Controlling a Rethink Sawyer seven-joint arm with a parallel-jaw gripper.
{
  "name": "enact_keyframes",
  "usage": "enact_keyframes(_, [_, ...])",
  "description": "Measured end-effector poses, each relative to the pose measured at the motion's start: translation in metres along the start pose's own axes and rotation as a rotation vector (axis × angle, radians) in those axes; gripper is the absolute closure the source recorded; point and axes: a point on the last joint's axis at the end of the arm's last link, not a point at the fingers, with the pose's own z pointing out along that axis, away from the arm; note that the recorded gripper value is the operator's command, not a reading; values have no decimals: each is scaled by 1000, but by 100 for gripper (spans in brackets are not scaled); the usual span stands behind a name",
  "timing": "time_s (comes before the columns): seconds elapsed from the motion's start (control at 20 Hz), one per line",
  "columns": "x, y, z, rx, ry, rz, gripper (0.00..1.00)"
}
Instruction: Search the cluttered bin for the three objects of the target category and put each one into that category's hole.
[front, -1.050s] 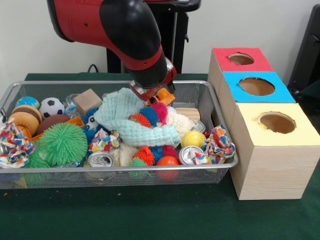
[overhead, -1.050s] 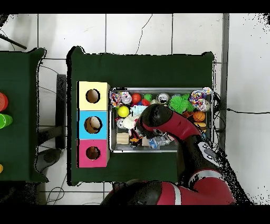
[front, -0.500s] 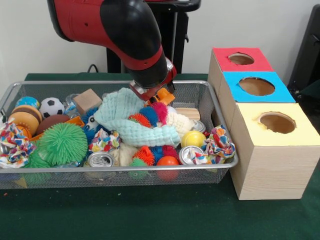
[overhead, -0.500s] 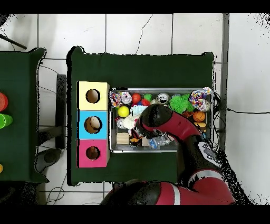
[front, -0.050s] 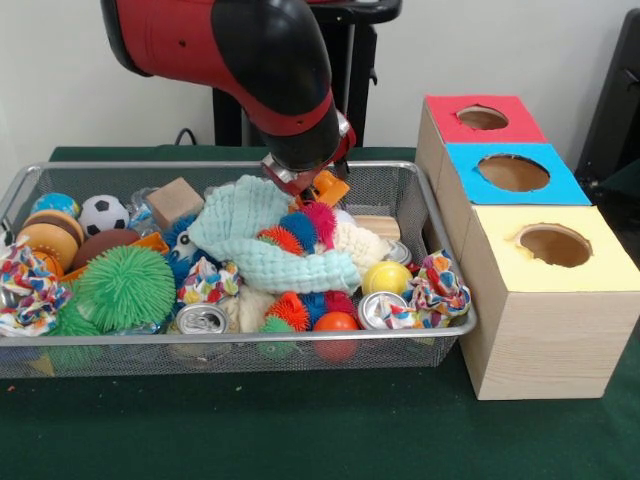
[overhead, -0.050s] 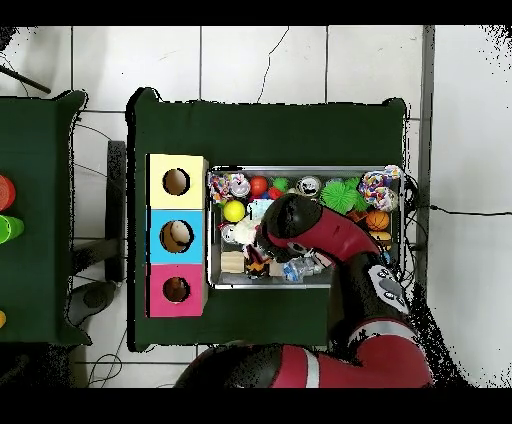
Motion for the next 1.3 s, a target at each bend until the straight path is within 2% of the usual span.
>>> enact_keyframes(0.25, [8, 2, -10, -1, 38, -8, 0])
enact_keyframes(0.45, [22, -6, -22, -3, 42, 3, 0])
enact_keyframes(0.8, [47, -20, -39, -28, 50, 30, 0])
enact_keyframes(1.0, [50, -27, -48, -38, 49, 39, 0])
enact_keyframes(1.3, [47, -39, -49, -18, 36, 41, 0])
